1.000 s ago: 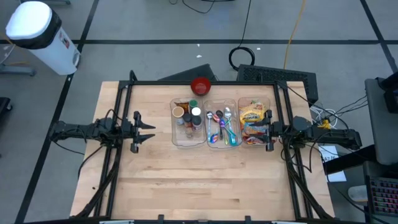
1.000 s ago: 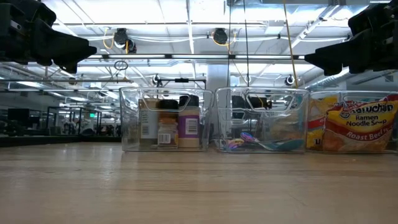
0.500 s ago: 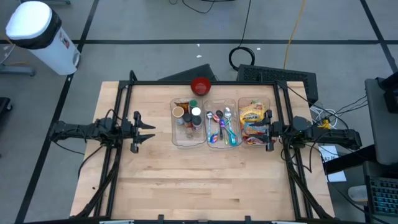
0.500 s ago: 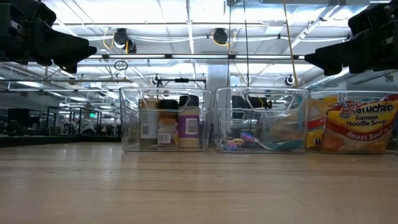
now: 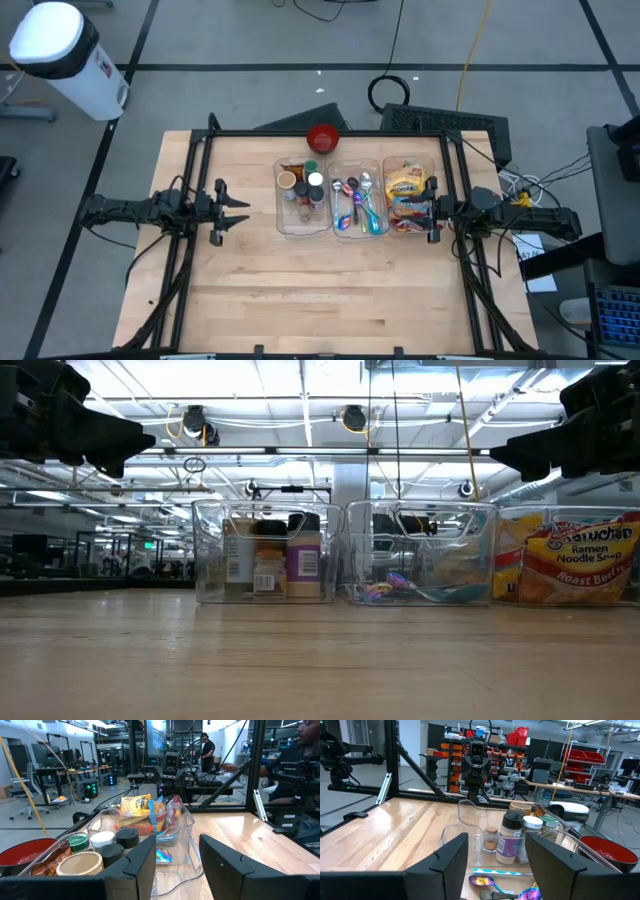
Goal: Pick & Place Food Item
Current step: Return to Home Position
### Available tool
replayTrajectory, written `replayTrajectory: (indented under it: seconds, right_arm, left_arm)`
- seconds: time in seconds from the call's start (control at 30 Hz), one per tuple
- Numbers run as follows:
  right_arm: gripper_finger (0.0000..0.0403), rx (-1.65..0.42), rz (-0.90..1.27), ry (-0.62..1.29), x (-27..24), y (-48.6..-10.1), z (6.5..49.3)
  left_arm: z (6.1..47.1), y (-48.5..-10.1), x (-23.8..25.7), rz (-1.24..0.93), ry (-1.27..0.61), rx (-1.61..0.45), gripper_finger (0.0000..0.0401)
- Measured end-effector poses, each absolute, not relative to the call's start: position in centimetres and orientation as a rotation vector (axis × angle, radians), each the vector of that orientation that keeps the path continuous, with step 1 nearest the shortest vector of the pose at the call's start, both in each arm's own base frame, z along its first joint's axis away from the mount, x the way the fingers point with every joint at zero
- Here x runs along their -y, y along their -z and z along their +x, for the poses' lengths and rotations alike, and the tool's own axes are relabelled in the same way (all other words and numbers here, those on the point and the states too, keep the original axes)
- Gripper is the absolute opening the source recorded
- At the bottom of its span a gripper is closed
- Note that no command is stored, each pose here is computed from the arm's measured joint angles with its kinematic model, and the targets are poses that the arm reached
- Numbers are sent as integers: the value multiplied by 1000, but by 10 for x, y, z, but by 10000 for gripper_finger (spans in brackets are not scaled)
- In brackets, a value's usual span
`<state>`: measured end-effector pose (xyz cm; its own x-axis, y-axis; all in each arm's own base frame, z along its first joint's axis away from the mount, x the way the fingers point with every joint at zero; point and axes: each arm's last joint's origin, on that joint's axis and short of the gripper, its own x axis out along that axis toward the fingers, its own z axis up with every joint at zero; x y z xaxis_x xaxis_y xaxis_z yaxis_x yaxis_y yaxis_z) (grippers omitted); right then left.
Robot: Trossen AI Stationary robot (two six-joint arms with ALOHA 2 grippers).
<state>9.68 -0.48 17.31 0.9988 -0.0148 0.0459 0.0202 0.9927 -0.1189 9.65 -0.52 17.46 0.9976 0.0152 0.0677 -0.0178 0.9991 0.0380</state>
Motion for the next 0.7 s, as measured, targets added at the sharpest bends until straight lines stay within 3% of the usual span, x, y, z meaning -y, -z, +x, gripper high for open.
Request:
replayTrajectory:
  seconds: [0.7]
  right_arm:
    - [193,45,-120,17,5,-173,97]
  left_arm:
    - [97,-175,5,38,-17,67,159]
